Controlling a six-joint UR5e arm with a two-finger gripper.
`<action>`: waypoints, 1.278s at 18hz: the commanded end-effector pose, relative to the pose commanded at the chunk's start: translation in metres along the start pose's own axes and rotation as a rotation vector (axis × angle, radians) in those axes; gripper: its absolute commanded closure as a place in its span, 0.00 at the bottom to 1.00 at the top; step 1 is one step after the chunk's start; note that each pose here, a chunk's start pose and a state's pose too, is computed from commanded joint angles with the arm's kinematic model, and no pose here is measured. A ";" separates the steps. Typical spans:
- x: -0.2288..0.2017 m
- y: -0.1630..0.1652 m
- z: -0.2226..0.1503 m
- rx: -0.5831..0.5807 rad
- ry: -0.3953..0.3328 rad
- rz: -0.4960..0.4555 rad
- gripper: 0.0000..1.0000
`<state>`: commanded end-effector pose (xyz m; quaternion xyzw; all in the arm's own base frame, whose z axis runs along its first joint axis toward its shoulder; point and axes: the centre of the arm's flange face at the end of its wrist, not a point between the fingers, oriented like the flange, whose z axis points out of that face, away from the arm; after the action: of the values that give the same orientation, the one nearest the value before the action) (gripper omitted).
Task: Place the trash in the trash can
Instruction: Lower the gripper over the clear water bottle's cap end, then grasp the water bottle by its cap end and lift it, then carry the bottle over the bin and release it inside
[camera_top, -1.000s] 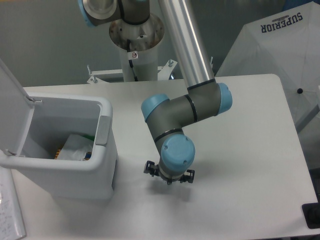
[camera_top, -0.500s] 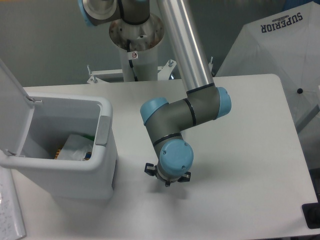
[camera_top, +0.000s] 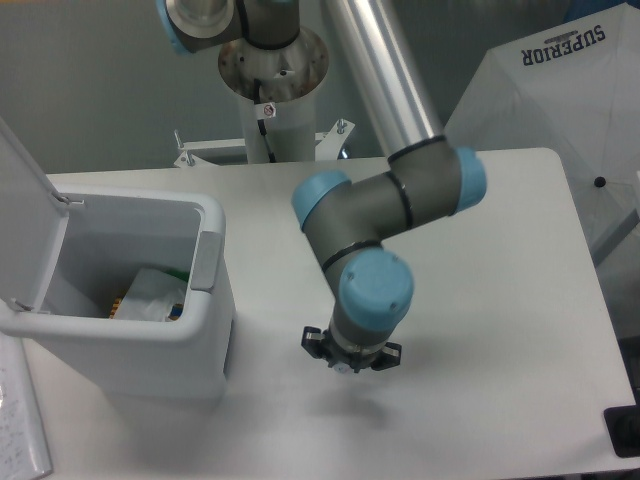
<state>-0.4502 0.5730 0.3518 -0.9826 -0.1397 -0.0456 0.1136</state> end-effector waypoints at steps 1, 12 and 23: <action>0.002 -0.004 -0.018 0.050 0.006 0.021 1.00; 0.040 -0.004 -0.222 0.685 0.016 0.206 1.00; 0.132 0.017 -0.303 0.925 0.312 0.381 1.00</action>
<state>-0.3367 0.5201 0.6584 -0.8192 0.0548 -0.1037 0.5614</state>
